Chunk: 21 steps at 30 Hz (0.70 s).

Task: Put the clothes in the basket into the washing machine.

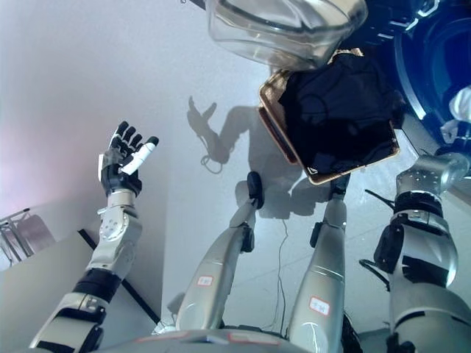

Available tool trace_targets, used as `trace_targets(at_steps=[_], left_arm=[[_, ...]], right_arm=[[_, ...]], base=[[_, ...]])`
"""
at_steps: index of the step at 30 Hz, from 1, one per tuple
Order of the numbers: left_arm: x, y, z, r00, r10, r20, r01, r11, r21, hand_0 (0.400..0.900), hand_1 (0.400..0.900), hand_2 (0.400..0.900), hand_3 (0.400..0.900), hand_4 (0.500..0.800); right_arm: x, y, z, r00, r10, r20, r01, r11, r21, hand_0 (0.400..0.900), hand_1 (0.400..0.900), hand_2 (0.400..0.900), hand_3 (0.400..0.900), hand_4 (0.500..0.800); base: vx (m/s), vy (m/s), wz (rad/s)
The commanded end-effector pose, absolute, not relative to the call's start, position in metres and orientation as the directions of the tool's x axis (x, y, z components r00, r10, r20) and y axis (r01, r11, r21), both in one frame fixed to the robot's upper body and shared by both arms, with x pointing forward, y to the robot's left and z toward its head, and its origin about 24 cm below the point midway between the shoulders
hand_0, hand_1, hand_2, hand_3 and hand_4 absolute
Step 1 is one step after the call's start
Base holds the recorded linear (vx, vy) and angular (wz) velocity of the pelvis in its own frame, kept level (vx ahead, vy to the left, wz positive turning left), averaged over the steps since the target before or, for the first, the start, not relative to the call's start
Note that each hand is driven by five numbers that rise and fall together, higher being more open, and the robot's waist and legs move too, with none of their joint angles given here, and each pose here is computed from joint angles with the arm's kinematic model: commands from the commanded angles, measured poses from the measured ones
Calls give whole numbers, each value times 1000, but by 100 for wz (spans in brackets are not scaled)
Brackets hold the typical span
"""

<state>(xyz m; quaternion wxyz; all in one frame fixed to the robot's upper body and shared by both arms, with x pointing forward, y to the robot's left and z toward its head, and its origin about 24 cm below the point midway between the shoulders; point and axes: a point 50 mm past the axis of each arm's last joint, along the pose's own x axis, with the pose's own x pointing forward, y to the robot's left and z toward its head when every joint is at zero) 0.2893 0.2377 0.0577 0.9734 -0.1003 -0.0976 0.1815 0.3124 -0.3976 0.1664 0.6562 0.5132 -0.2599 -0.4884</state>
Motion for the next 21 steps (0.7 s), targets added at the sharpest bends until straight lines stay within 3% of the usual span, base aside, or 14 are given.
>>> trace_targets(at_steps=[1,10,11,18,21], left_arm=[[276,270,71,829,503,245,-439,857,-271,900,900,900,900,800],[273,264,67,841,489,231,-420,860,-289,900,900,900,900,800],[272,264,66,841,490,228,-423,859,-288,900,900,900,900,800],[275,260,68,846,480,234,-408,864,-295,900,900,900,900,800],[278,260,71,844,477,246,-408,868,-283,900,900,900,900,800]], right_arm=[[258,-447,231,130,-988,81,242,111,964,400,400,400,400,500],[249,-458,249,101,-992,72,159,88,983,400,400,400,400,500],[250,-458,247,107,-992,63,183,82,980,900,900,900,900,800],[261,-453,230,158,-987,27,250,67,966,900,900,900,900,800],[274,-444,210,214,-977,15,404,102,909,900,900,900,900,800]], base=[[45,20,1],[31,28,-1],[9,-9,-5],[-4,-19,-3],[-23,-40,-4]])
